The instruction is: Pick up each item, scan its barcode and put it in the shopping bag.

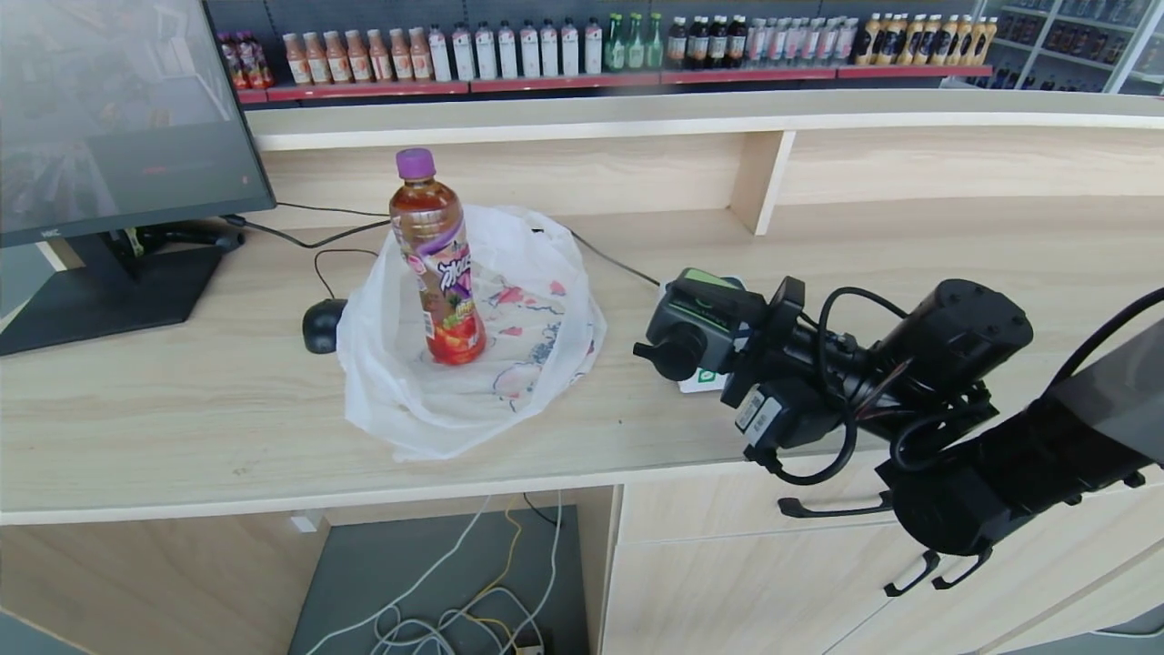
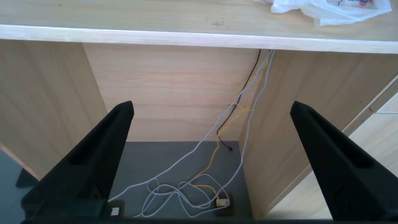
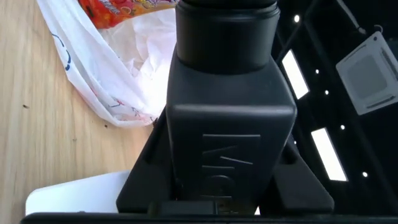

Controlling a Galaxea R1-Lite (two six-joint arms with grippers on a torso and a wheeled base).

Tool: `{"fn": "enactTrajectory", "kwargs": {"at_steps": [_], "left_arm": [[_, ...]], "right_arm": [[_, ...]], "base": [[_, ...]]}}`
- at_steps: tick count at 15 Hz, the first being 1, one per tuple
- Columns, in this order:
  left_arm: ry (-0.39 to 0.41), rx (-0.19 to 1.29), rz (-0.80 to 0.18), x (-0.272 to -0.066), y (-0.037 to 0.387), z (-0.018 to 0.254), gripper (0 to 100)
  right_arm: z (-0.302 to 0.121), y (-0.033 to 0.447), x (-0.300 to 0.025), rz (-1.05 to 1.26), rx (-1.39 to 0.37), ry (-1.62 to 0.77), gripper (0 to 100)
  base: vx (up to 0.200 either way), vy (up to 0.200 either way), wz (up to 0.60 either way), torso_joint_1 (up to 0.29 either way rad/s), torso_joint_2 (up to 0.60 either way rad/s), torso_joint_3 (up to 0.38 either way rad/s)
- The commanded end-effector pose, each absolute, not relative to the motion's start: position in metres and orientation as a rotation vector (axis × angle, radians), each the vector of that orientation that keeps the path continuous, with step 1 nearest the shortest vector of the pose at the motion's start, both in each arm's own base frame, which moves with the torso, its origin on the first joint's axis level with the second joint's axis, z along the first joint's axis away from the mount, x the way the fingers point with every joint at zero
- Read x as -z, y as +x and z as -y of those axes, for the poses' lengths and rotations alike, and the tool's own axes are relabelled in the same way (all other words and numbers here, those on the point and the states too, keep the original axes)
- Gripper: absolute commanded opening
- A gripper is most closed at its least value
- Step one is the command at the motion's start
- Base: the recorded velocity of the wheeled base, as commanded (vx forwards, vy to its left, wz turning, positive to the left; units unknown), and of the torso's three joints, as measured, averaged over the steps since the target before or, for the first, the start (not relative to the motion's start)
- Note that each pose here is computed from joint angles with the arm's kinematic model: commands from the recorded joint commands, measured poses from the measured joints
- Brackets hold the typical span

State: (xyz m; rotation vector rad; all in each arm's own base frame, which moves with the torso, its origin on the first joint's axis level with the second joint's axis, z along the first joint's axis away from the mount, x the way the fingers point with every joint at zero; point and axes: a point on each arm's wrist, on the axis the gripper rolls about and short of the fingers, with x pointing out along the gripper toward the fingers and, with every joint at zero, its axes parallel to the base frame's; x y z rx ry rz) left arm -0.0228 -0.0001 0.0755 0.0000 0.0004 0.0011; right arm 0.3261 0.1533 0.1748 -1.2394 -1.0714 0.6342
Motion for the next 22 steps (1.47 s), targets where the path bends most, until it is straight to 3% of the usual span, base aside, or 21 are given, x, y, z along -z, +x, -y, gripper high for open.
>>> {"fn": "enactTrajectory", "kwargs": {"at_steps": [1, 22], "left_arm": [[0.0, -0.002, 0.0, -0.075, -0.023, 0.0, 100], [0.0, -0.002, 0.0, -0.075, -0.023, 0.0, 100]], "right_arm": [[-0.155, 0.331, -0.168, 1.06, -0.645, -1.238, 0], [-0.155, 0.337, -0.155, 1.024, -0.664, -1.242, 0]], "base": [[0.0, 0.0, 0.0, 0.0, 0.0, 0.0], [0.0, 0.0, 0.0, 0.0, 0.0, 0.0]]}}
